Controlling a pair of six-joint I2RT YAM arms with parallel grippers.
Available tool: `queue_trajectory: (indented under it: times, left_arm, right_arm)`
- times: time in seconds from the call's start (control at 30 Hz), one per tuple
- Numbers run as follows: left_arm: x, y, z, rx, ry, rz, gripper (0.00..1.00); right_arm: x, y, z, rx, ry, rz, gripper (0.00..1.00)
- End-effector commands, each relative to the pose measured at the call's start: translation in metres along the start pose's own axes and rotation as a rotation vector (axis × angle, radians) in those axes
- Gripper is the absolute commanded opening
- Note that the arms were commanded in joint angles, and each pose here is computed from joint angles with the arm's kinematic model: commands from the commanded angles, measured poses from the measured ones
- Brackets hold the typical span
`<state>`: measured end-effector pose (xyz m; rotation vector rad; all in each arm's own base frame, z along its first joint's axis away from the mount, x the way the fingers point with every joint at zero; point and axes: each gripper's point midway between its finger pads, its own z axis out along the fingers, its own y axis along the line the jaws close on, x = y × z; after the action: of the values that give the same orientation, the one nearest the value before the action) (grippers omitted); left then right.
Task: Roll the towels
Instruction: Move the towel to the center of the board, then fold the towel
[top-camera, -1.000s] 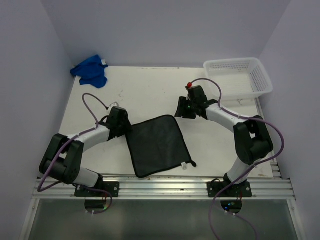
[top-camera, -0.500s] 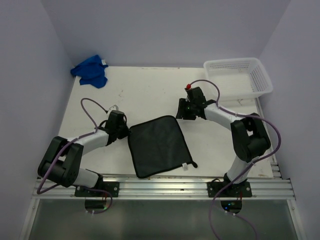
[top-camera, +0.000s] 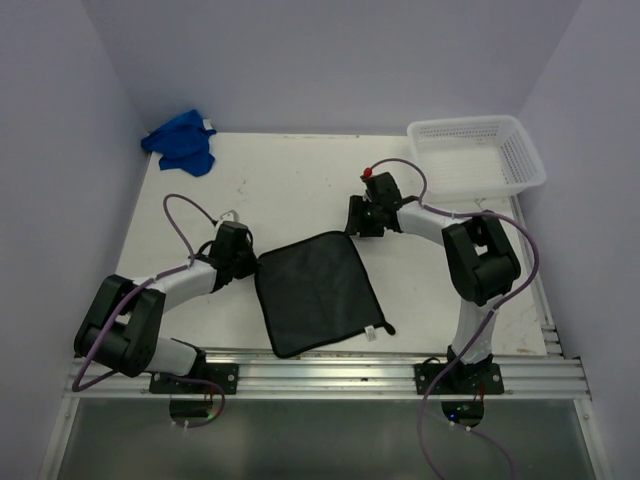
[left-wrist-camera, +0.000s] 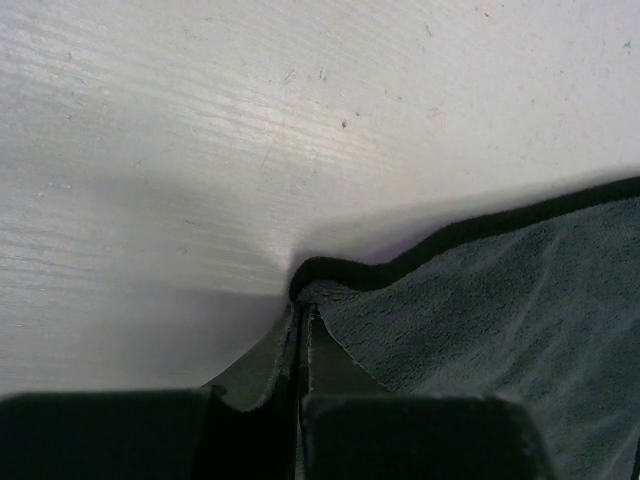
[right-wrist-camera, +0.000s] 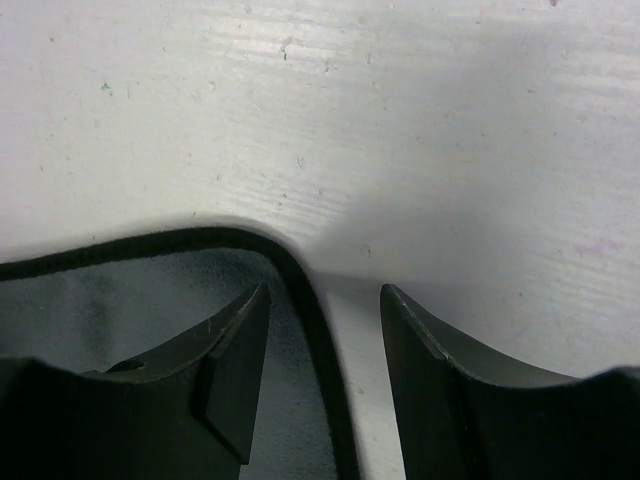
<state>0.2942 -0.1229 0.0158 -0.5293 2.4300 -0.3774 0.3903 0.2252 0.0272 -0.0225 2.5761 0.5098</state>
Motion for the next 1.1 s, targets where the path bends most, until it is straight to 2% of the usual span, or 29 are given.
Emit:
queue_trajectory:
  times: [0.0, 0.27, 0.37, 0.53, 0.57, 0.63, 0.67, 0.8, 1.07]
  left_arm:
    - [-0.011, -0.006, -0.002, 0.013, -0.023, 0.034, 0.0]
    - [-0.017, -0.007, -0.003, 0.007, -0.041, 0.048, 0.0]
    - [-0.019, -0.008, -0.003, 0.009, -0.045, 0.054, 0.0]
    - [-0.023, -0.011, -0.003, 0.014, -0.051, 0.068, 0.0]
    - [-0.025, -0.012, -0.003, 0.012, -0.053, 0.07, 0.0]
    - [-0.027, -0.013, -0.002, 0.01, -0.056, 0.077, 0.0]
    - [-0.028, -0.014, -0.002, 0.012, -0.058, 0.082, 0.0]
    - [-0.039, -0.021, 0.0, 0.01, -0.071, 0.097, 0.0]
    - [-0.08, -0.044, -0.004, 0.005, -0.153, 0.13, 0.0]
  right_arm:
    - [-0.017, 0.022, 0.003, -0.073, -0.042, -0.04, 0.52]
    - [0.013, 0.029, 0.016, -0.064, 0.025, -0.089, 0.5]
    - [0.025, 0.026, 0.022, -0.051, 0.048, -0.1, 0.47]
    - [0.028, 0.017, 0.028, -0.002, 0.068, -0.098, 0.34]
    - [0.027, 0.017, 0.028, 0.001, 0.068, -0.1, 0.26]
    - [0.021, 0.017, 0.028, 0.011, 0.061, -0.108, 0.2]
    - [0.018, 0.018, 0.027, 0.013, 0.057, -0.116, 0.13]
    - [0.003, 0.019, 0.02, 0.039, 0.029, -0.136, 0.0]
    - [-0.04, 0.016, -0.01, 0.113, -0.094, -0.163, 0.0]
